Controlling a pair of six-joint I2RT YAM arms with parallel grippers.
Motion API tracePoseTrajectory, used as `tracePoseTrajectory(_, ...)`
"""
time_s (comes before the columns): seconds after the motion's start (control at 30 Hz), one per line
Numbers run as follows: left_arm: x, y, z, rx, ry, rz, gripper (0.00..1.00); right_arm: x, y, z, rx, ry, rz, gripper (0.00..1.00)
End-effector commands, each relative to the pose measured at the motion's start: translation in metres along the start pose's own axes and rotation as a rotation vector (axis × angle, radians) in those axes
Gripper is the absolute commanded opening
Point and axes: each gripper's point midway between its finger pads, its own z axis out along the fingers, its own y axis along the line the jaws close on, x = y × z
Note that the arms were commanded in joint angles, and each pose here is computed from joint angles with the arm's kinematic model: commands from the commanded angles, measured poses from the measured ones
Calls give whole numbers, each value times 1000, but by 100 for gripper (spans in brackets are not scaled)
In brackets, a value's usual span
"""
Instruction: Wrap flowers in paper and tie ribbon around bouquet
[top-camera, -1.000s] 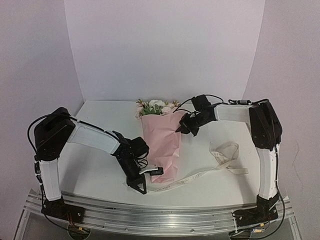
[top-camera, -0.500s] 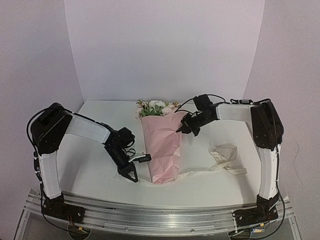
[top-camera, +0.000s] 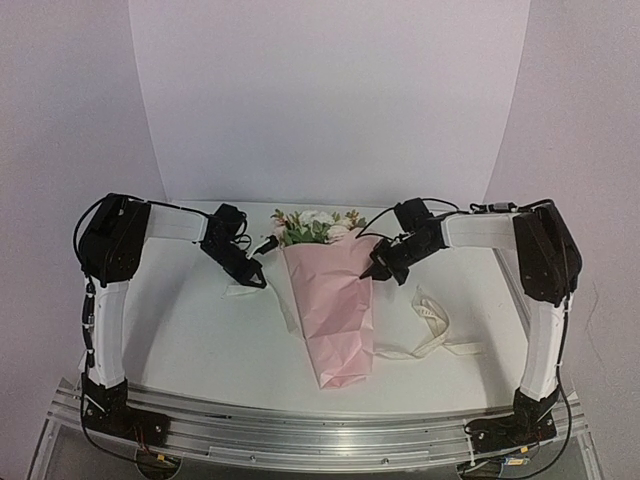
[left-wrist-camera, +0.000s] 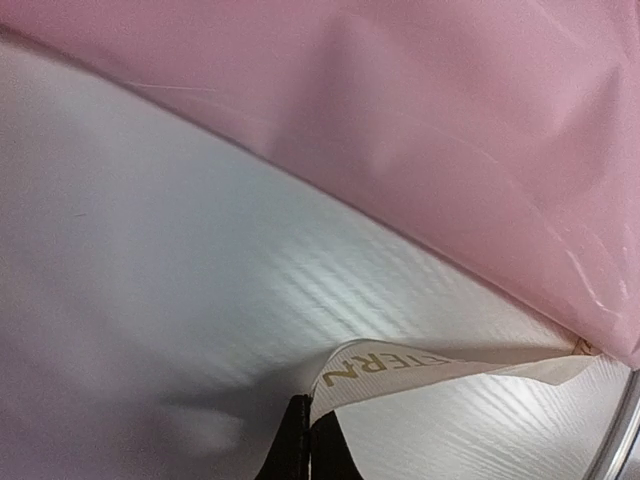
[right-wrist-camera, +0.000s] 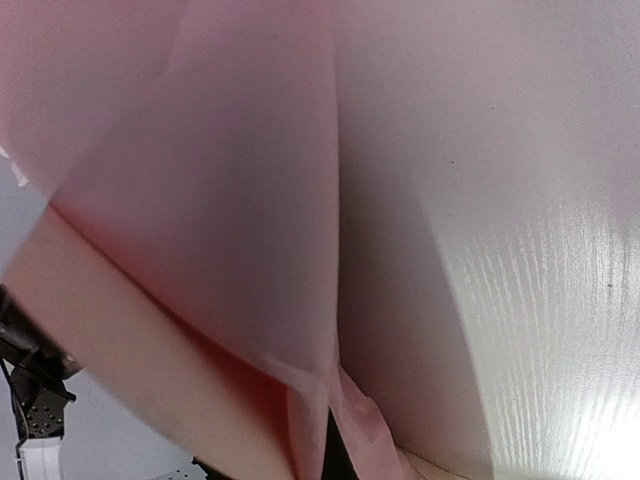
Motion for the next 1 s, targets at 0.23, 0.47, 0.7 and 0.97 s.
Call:
tracePoseTrajectory(0.23,-24,128,-70,-376,-135,-154,0,17,17,-19,-52,33,-42,0)
tracePoseTrajectory(0.47,-83,132,-161,-417,-324,-124,0,23,-15,-2,25,39,-35,0)
tracePoseTrajectory(0.7,-103,50,-191,-251,-334,40,0,23,-31,20,73,61,-49,0)
tracePoseTrajectory(0.97,-189,-28,-276,-228,-501,237,0,25,-45,35,113,63,-58,0)
